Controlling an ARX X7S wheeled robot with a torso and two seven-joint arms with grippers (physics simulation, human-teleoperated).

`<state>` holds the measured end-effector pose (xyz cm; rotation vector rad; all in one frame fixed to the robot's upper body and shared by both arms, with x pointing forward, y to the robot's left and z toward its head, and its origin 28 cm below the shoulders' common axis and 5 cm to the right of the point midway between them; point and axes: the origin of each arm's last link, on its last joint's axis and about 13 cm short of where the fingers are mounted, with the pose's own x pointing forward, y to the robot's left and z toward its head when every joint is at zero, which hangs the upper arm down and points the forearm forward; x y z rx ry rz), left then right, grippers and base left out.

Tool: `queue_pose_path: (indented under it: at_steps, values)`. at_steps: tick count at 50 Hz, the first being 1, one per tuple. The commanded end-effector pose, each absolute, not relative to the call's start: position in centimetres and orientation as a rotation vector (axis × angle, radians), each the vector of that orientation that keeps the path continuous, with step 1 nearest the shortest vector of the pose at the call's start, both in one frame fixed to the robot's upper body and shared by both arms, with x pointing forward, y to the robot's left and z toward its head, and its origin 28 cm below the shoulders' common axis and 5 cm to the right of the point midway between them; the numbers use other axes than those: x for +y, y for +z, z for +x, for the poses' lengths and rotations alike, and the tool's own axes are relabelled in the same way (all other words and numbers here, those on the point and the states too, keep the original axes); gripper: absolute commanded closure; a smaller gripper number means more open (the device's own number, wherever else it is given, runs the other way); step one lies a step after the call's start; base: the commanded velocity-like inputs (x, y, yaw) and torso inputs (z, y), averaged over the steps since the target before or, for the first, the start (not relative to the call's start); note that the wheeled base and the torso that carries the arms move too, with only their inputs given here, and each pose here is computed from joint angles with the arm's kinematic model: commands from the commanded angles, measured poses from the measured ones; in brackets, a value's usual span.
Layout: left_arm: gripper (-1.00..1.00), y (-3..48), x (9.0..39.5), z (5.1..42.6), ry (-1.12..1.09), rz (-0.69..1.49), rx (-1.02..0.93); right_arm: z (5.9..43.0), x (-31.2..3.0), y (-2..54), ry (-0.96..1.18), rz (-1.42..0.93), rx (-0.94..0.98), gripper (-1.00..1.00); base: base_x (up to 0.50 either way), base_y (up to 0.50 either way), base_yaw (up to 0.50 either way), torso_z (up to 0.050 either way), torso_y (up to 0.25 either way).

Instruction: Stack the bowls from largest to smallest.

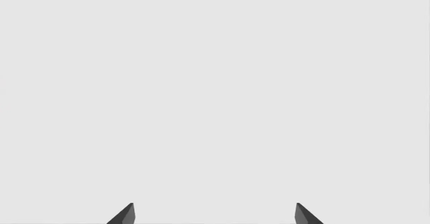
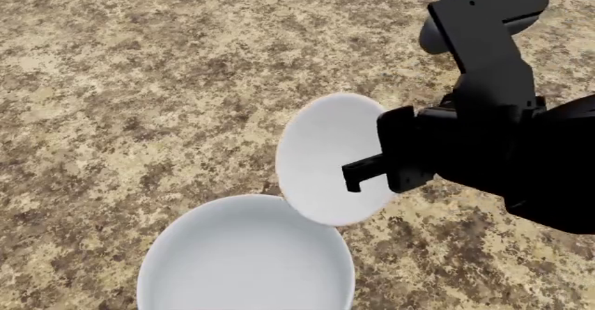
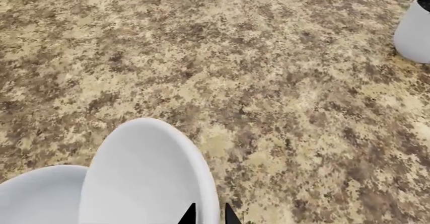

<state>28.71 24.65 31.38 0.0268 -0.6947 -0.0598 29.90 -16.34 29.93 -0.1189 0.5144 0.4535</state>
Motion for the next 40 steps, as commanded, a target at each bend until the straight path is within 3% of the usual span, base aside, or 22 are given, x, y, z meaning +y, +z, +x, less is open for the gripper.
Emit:
queue_pose_path:
  at_steps: [1, 40]
  values:
    - [-1.00, 31.2, 25.0, 28.9, -0.043, 0.022, -0.686, 28.6, -14.4, 29.7, 0.582, -0.146, 0.500, 1.00, 0.00, 0.00, 0.00, 0.000, 0.000]
    - [-1.00, 31.2, 25.4, 28.6, -0.033, 0.017, -0.691, 28.1, -11.7, 26.3, 0.724, -0.207, 0.605, 1.00, 0.00, 0.00, 0.00, 0.000, 0.000]
